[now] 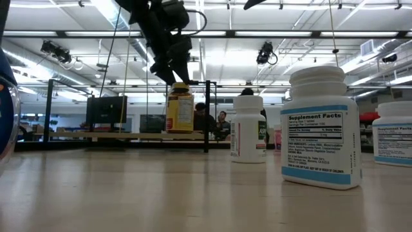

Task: Pick and place medicine bottles onto shelf by color
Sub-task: Put the yellow medicine bottle on the shelf

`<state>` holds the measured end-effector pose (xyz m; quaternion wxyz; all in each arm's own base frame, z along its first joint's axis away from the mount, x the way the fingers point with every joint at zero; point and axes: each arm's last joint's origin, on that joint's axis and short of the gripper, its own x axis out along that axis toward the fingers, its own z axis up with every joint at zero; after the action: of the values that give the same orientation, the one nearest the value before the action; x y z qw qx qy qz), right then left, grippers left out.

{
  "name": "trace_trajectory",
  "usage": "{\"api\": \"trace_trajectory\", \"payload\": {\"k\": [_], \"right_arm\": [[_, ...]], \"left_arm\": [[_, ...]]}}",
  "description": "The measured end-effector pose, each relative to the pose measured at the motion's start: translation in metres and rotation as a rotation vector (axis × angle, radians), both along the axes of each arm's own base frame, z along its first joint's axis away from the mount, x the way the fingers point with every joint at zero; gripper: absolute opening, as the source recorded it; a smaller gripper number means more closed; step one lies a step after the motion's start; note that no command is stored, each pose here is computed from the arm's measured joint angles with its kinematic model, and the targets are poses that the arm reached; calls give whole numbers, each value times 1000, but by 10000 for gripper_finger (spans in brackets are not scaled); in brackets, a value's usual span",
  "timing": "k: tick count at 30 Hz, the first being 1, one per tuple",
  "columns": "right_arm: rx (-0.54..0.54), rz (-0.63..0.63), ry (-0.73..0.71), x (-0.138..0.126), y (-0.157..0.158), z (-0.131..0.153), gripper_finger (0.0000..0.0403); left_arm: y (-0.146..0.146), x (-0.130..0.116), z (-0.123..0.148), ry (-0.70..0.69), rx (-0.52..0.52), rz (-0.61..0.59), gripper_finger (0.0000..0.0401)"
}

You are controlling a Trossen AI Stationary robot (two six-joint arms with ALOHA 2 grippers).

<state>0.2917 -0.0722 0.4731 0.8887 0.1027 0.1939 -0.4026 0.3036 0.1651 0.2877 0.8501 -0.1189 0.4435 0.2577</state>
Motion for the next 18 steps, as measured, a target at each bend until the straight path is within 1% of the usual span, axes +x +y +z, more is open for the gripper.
{"api": "trace_trajectory", "payload": {"k": [2, 7, 9, 12, 18], "right_arm": [[0, 0, 0, 0, 0, 0, 323], [-2, 2, 2, 0, 0, 0, 323], [-4, 3, 6, 0, 0, 0, 323], [-3, 3, 5, 0, 0, 0, 323], [-11, 8, 15, 0, 0, 0, 323]], "left_arm": [[0, 0, -6, 31, -22, 8, 355], [1, 4, -9, 16, -21, 16, 353], [1, 4, -11, 28, -44, 35, 344], [0, 7, -14, 27, -58, 52, 315], [0, 4, -13, 33, -62, 58, 224]]}}
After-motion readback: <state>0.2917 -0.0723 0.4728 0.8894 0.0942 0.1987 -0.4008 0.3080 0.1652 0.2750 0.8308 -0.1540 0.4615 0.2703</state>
